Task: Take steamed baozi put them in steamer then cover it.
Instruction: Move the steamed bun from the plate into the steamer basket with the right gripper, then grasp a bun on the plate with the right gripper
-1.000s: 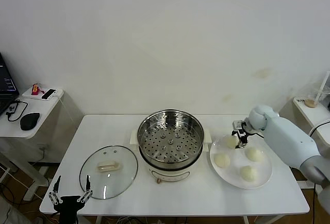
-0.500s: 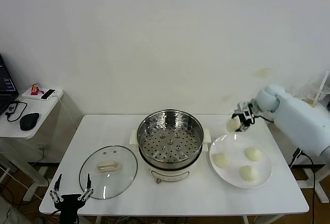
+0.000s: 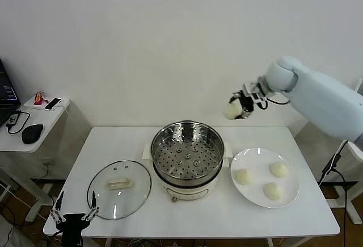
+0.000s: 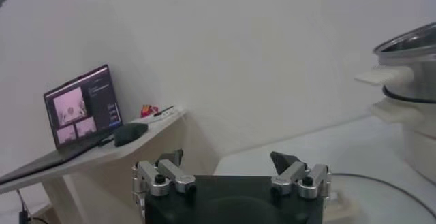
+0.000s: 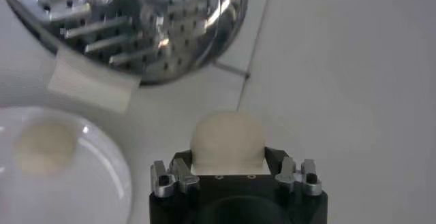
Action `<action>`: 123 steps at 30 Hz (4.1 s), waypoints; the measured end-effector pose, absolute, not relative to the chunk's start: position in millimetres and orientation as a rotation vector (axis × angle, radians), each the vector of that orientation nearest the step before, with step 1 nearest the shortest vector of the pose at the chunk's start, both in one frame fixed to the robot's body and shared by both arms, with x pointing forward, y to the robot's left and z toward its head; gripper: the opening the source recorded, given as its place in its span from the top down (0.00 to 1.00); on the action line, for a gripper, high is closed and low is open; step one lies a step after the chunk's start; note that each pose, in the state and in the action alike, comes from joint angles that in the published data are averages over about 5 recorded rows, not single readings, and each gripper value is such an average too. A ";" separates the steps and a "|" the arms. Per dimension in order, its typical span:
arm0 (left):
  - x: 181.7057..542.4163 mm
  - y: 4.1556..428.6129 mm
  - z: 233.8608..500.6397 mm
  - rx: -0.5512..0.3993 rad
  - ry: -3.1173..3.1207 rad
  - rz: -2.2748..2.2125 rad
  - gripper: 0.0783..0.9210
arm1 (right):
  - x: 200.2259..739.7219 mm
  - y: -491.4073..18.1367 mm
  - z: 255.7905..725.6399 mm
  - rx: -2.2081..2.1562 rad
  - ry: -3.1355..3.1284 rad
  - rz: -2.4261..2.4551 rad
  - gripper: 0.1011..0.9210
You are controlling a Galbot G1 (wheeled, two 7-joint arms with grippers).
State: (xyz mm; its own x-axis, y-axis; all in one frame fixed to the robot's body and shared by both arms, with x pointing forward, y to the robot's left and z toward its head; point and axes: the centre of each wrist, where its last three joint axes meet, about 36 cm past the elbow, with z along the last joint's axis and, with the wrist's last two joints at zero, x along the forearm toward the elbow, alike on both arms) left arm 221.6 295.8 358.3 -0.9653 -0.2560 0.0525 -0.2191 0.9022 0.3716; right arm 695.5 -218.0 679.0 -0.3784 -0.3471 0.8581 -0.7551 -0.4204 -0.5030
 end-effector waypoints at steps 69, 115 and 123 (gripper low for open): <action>228.4 314.9 372.1 0.441 -2.991 -0.582 0.12 | 687.0 -140.1 663.0 1.684 -1.029 2.192 0.12; 237.0 327.7 372.9 0.426 -2.975 -0.614 0.12 | 586.6 -325.3 494.6 1.335 -1.349 1.477 0.12; 237.2 328.2 372.2 0.429 -2.972 -0.617 0.12 | 591.4 -317.3 468.5 1.340 -1.350 1.453 0.12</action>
